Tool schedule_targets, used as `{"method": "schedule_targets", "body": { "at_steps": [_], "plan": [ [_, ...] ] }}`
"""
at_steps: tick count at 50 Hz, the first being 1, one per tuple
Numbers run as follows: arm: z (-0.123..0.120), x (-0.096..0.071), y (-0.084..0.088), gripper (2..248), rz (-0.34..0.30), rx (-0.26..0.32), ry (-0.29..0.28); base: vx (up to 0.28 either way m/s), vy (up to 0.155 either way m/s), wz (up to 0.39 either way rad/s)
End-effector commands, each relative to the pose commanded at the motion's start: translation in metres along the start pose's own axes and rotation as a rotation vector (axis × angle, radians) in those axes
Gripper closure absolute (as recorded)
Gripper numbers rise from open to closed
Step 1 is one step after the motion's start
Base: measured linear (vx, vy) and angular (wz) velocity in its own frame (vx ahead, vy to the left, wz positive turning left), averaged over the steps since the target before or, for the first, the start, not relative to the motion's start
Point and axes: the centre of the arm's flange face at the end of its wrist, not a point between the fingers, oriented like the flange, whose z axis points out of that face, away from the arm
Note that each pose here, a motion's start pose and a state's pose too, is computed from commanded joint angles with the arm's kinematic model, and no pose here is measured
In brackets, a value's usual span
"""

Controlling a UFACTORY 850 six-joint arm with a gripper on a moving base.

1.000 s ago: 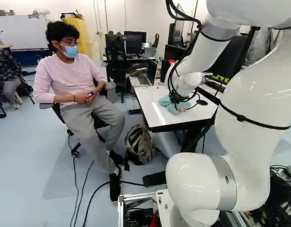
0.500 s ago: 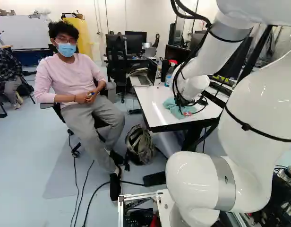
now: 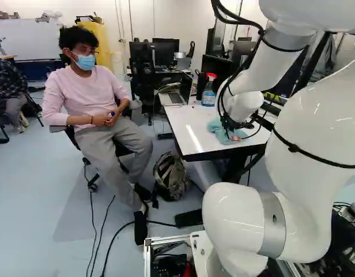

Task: Clean the table with the green towel

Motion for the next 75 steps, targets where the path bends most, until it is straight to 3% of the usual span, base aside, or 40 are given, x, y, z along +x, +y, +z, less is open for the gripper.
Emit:
{"method": "schedule_targets", "body": {
  "at_steps": [15,22,35,75],
  "plan": [
    [0.017,0.020,0.009,216,0.017,-0.015,0.004,0.000,0.000,0.000],
    [0.018,0.021,0.009,216,0.016,-0.014,0.005,0.000,0.000,0.000],
    [0.007,0.024,0.009,216,0.016,-0.014,0.014,0.000,0.000,0.000],
    [-0.024,0.042,0.001,216,0.004,0.001,-0.088,0.000,0.000,0.000]
  ]
}}
